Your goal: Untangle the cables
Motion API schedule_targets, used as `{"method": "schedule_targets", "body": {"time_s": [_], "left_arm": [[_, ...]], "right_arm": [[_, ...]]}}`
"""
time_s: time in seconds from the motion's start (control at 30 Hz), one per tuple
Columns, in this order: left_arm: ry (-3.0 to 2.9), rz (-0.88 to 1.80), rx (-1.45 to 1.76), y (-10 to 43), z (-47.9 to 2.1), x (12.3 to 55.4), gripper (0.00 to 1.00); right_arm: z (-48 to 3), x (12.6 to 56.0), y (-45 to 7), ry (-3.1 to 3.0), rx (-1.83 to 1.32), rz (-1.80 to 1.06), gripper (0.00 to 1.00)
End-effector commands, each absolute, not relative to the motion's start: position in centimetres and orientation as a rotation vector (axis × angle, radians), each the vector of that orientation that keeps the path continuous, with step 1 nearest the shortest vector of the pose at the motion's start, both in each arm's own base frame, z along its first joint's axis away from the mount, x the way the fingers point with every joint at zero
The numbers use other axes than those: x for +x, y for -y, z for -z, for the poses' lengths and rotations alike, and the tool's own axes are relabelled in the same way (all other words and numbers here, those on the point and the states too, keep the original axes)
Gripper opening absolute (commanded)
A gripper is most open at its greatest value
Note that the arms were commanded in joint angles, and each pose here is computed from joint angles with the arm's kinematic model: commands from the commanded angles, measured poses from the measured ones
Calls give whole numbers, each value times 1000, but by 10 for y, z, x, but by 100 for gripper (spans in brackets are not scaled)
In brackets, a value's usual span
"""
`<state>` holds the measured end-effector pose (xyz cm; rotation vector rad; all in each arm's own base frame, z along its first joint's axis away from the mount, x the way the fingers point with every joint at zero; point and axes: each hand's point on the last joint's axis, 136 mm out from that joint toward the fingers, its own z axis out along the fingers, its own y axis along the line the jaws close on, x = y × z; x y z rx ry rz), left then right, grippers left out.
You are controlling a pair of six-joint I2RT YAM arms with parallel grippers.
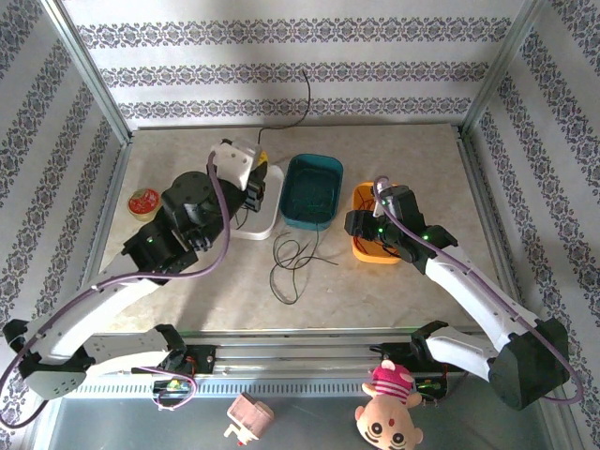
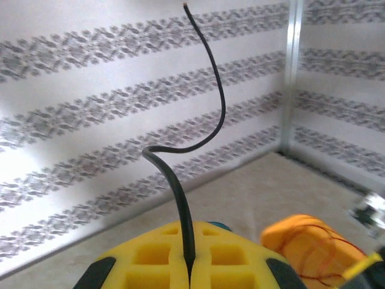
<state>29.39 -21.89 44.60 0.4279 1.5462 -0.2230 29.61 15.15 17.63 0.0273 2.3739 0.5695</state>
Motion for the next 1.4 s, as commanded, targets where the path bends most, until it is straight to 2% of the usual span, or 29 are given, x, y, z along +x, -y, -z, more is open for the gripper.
{"method": "schedule_targets", "body": {"time_s": [0.0,0.1,0.23,0.37,0.6,0.8,0.93,1.03,1.2,1.37], "left_arm": [[-1528,14,304,205,-464,325,0],[-1643,-78,214,185,-448,358,0],[-1776,57,91,167,-411,395,0],[-1922,118,12,152,-354,416,0],[-2238,310,-16,161,-219,405,0],[-2337,448,-8,176,-170,386,0],[-2364,524,11,189,-160,386,0],[-2346,496,24,189,-172,396,0],[-2211,125,5,142,-235,414,0],[-2068,-310,-17,77,-308,404,0]], "right_arm": [[-182,299,-150,-2351,4,-568,57],[-184,299,-152,-2349,-13,-580,57],[-184,296,-155,-2354,-29,-593,57],[-183,292,-153,-2361,-42,-587,57],[-180,286,-153,-2372,-71,-594,57],[-176,287,-156,-2387,-72,-603,57],[-176,290,-157,-2383,-68,-604,57],[-177,290,-158,-2383,-66,-606,57],[-177,287,-154,-2380,-61,-593,57],[-176,284,-147,-2376,-49,-561,57]]}}
